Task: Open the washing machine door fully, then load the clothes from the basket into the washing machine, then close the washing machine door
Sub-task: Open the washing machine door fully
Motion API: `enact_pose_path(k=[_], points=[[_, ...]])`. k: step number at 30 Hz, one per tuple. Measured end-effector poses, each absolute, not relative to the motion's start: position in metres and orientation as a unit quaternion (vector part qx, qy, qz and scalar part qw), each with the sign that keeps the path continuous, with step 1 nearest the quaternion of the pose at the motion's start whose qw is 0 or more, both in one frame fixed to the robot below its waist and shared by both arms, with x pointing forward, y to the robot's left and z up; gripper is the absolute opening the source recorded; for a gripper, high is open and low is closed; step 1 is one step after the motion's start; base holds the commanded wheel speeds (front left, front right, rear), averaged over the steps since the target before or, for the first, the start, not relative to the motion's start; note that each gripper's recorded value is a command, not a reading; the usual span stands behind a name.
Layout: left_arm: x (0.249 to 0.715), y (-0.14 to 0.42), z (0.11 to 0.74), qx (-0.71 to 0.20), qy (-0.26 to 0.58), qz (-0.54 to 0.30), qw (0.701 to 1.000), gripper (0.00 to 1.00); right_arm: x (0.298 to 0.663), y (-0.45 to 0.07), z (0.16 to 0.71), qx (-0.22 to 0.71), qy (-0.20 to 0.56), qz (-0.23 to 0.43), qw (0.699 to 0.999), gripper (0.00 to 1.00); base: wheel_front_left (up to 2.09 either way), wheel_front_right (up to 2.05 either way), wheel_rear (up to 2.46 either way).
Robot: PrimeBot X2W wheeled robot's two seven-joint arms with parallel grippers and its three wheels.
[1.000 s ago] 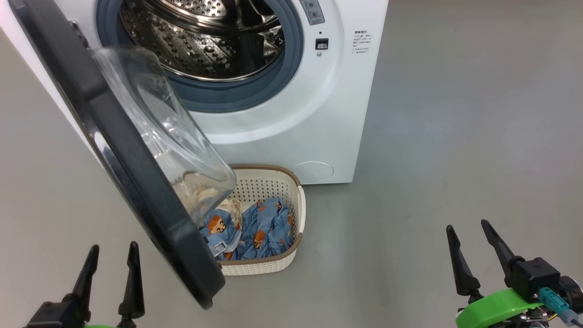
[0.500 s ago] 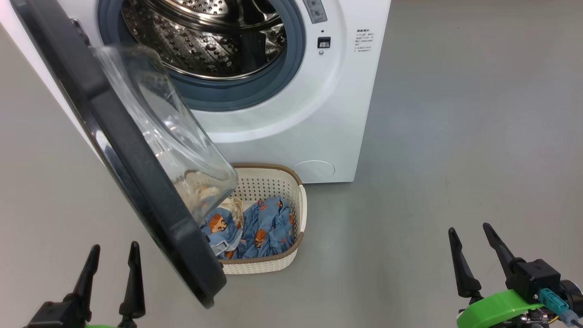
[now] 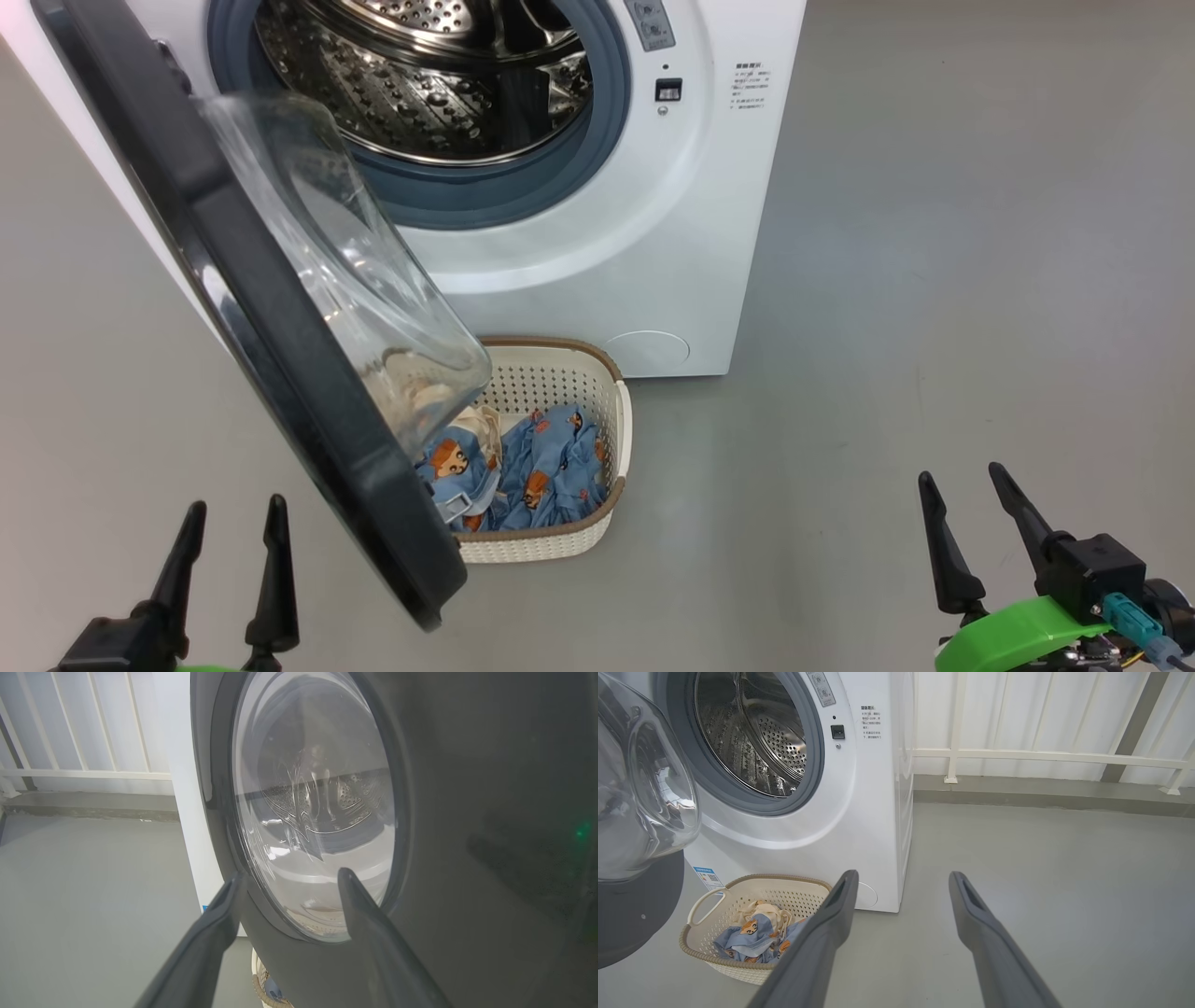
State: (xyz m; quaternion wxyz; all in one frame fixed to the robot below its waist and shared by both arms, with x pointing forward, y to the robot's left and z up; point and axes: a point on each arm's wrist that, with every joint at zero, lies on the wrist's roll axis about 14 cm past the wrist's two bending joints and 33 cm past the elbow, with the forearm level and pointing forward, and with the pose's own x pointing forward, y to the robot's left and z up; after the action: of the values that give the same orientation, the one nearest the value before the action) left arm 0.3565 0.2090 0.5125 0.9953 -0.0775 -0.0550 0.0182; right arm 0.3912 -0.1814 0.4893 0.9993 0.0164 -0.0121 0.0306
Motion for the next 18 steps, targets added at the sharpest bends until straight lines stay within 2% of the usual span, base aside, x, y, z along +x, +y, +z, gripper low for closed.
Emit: enact_pose_path(k=[6, 7, 8, 14, 18], points=[[0.356, 0.21, 0.514, -0.079, -0.057, 0.02, 0.995, 1.0, 0.39, -0.18, 0.486, 0.017, -0.006, 0.032, 0.999, 1.0, 0.0, 0.0, 0.0], [0.356, 0.21, 0.514, -0.08, -0.058, 0.02, 0.995, 0.31, 0.39, -0.18, 0.486, 0.017, -0.007, 0.032, 0.999, 1.0, 0.0, 0.0, 0.0], [0.356, 0.209, 0.514, -0.082, -0.058, 0.019, 0.995, 0.0, 0.39, -0.18, 0.486, 0.017, -0.007, 0.032, 0.999, 1.0, 0.0, 0.0, 0.0], [0.355, 0.212, 0.516, -0.092, -0.062, 0.024, 0.994, 0.0, 0.39, -0.179, 0.484, 0.02, -0.003, 0.033, 0.999, 1.0, 0.0, 0.0, 0.0], [0.355, 0.227, 0.547, -0.088, -0.113, 0.042, 0.989, 0.0, 0.391, -0.178, 0.481, 0.024, 0.001, 0.034, 0.999, 1.0, 0.0, 0.0, 0.0]])
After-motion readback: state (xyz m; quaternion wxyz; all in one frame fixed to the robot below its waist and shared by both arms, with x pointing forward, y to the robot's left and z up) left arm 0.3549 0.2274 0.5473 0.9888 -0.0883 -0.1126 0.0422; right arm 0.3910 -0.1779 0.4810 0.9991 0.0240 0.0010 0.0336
